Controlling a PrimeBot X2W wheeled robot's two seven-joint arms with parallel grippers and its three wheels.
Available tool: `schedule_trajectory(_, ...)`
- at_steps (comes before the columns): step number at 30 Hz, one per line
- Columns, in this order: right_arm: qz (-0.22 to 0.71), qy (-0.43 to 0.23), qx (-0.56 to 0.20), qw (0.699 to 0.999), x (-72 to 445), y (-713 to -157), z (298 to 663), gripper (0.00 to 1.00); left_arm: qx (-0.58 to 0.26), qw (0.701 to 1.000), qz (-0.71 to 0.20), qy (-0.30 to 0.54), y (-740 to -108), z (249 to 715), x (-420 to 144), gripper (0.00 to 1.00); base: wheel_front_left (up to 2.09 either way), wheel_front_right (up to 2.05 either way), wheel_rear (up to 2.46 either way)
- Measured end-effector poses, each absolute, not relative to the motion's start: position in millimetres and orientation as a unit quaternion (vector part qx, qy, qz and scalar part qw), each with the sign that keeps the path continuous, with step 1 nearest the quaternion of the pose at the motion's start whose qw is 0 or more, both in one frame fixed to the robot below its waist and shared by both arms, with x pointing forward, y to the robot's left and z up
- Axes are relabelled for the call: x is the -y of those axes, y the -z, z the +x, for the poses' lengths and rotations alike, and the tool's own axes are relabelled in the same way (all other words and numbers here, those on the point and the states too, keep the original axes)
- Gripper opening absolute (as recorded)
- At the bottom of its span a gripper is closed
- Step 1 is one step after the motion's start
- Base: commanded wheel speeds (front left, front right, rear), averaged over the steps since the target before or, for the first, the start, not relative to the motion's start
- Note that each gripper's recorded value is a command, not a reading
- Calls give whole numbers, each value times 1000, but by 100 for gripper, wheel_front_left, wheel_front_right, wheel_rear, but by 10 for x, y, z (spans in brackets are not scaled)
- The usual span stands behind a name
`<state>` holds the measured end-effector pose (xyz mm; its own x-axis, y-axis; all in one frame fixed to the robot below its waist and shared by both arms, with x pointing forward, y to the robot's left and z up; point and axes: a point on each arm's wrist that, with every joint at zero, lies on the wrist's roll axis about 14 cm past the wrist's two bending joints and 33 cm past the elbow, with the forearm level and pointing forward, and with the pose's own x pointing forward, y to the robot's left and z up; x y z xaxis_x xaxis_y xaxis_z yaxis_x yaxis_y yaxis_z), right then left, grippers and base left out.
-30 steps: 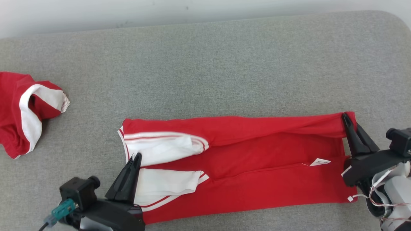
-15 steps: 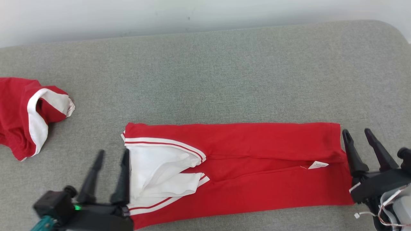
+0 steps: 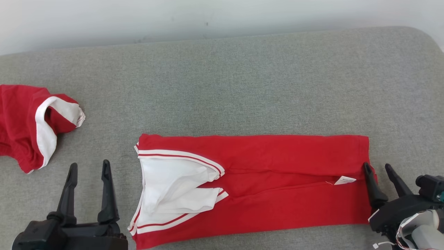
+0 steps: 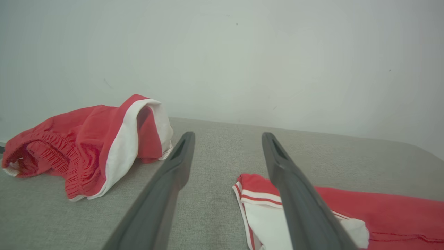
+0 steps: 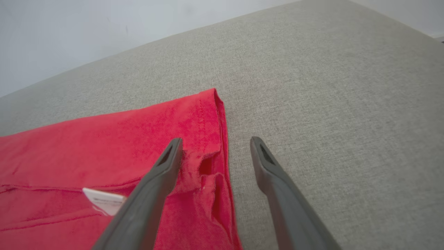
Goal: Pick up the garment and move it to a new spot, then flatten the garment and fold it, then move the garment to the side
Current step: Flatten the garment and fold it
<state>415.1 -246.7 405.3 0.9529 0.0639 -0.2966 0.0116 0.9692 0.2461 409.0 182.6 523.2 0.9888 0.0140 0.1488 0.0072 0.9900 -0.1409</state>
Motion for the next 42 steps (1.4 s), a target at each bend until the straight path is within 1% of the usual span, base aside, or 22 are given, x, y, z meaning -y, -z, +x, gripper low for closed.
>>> schedule_trajectory(9, 139, -12, -201, 970, 2297, -3764, 4119, 100, 64, 996, -60, -22, -5138, 4040, -1955, 100, 0, 0, 0)
schedule_trajectory(10, 139, -11, -205, 969, 2292, -3743, 4119, 90, 62, 996, -60, -21, -5128, 4037, -1957, 100, 0, 0, 0)
schedule_trajectory(11, 140, -10, -207, 968, 2287, -3730, 4121, 64, 62, 996, -60, -23, -5122, 4034, -1968, 100, 0, 0, 0)
schedule_trajectory(12, 142, -9, -210, 967, 2285, -3717, 4118, 7, 61, 996, -60, -24, -5119, 4031, -1976, 100, 0, 0, 0)
schedule_trajectory(13, 143, -8, -211, 967, 2286, -3710, 4115, 7, 61, 996, -59, -24, -5117, 4029, -1981, 100, 0, 0, 0)
schedule_trajectory(14, 143, -7, -212, 967, 2286, -3707, 4117, 0, 61, 996, -58, -25, -5117, 4027, -1986, 100, 0, 0, 0)
schedule_trajectory(17, 148, -5, -212, 966, 2281, -3713, 4116, 0, 62, 996, -58, -26, -5126, 4021, -1999, 100, 0, 0, 0)
schedule_trajectory(21, 143, 9, -206, 968, 2438, -3774, 4111, 0, 64, 996, -61, -23, -5140, 4016, -1968, 100, 0, 0, 0)
schedule_trajectory(29, 95, 87, -158, 979, 3349, -4200, 4070, 0, 69, 996, -61, -20, -5190, 3944, -1940, 100, 0, 0, 0)
schedule_trajectory(33, 84, 111, -132, 981, 3609, -4407, 4005, 0, 71, 996, -60, -20, -5212, 3869, -1948, 100, 0, 0, 0)
schedule_trajectory(37, 75, 100, -111, 986, 3583, -4553, 4016, 0, 77, 995, -60, -21, -5257, 3828, -1954, 100, 0, 0, 0)
schedule_trajectory(42, 92, 60, -96, 989, 3228, -4578, 4082, 0, 76, 995, -61, -16, -5258, 3809, -1915, 100, 0, 0, 0)
